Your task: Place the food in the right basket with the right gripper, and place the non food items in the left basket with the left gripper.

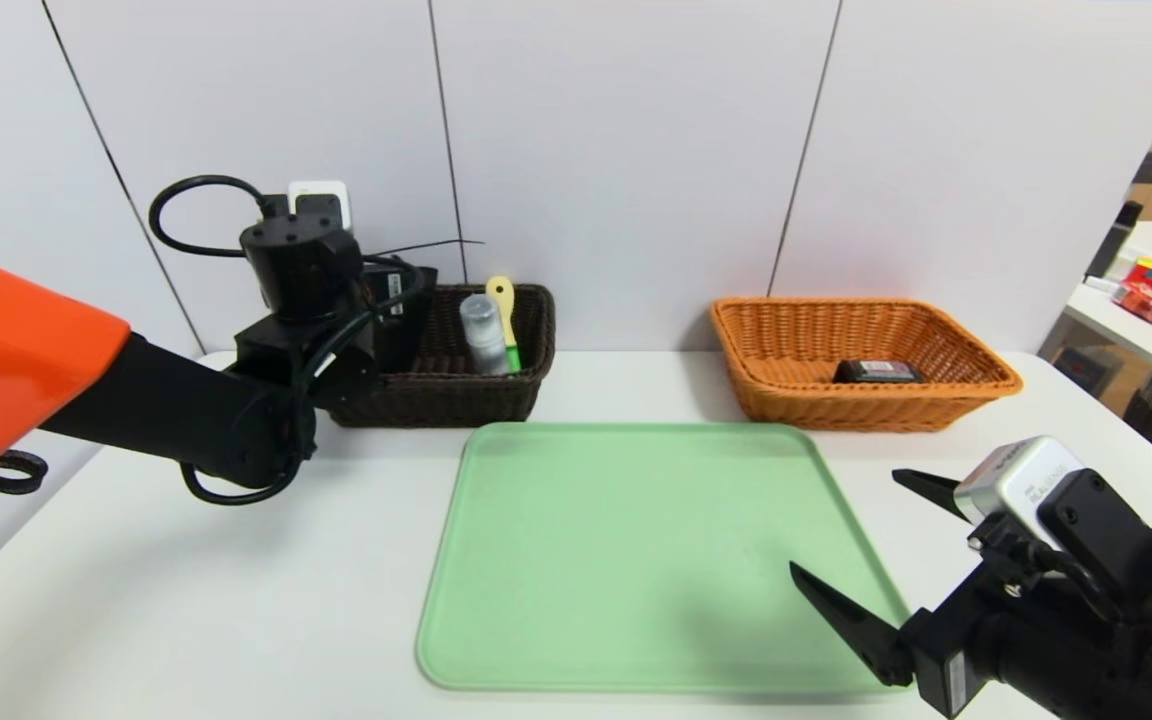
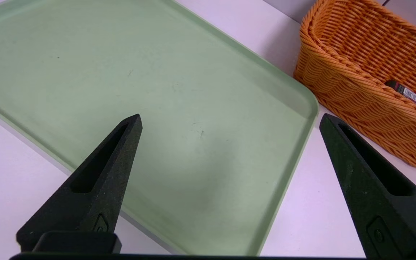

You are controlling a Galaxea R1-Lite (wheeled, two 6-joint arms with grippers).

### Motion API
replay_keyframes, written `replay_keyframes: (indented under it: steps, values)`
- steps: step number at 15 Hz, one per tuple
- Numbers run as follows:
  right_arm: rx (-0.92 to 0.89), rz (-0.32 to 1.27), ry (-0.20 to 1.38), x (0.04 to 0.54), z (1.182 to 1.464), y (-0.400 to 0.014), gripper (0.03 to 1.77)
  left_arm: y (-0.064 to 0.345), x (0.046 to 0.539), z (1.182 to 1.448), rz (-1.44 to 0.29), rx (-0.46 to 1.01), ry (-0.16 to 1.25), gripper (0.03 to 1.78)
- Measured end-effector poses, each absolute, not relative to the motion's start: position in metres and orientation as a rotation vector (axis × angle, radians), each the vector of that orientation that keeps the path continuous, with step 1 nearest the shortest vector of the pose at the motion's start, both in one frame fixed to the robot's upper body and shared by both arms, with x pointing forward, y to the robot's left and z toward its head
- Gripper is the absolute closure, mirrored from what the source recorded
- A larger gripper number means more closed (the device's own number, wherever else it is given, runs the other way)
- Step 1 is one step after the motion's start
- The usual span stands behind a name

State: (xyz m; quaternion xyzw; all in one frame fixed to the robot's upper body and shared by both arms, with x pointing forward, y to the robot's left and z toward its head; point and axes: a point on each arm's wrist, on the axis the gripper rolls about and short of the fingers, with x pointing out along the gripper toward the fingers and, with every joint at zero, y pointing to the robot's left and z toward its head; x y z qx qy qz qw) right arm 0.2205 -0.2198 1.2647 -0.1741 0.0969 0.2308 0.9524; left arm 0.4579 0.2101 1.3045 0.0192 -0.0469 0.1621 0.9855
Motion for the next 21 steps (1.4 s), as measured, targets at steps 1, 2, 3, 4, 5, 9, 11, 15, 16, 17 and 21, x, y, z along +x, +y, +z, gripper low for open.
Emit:
replay_keyframes:
  steps: [1,2,3,4,5,9,11,15,16,17,21]
  values:
    - [-0.354,0.471,0.197,0.220,1.265,-0.220,0.10,0.210,0.456,1.307,0.326,0.042,-0.099,0.13]
    - [-0.354,0.470,0.196,0.220,1.265,-0.220,0.10,0.210,0.455,1.311,0.323,0.041,-0.108,0.12]
    - [-0.354,0.471,0.195,0.220,1.265,-0.220,0.10,0.210,0.453,1.314,0.322,0.045,-0.113,0.12]
    - [-0.355,0.471,0.196,0.220,1.265,-0.220,0.10,0.210,0.452,1.316,0.322,0.044,-0.118,0.12]
    - [-0.355,0.472,0.196,0.219,1.264,-0.220,0.10,0.210,0.451,1.318,0.321,0.042,-0.123,0.12]
    - [-0.353,0.471,0.196,0.219,1.264,-0.220,0.10,0.207,0.441,1.330,0.307,0.034,-0.144,0.12]
    - [-0.354,0.470,0.196,0.219,1.264,-0.220,0.10,0.207,0.435,1.335,0.301,0.032,-0.152,0.12]
    - [-0.356,0.469,0.199,0.219,1.264,-0.221,0.10,0.210,0.421,1.342,0.299,0.026,-0.159,0.12]
    - [-0.356,0.469,0.198,0.219,1.264,-0.221,0.10,0.212,0.417,1.343,0.299,0.025,-0.159,0.12]
    - [-0.356,0.467,0.199,0.219,1.264,-0.221,0.10,0.213,0.413,1.343,0.300,0.025,-0.157,0.12]
    - [-0.361,0.452,0.202,0.219,1.263,-0.221,0.10,0.220,0.397,1.342,0.300,0.028,-0.147,0.12]
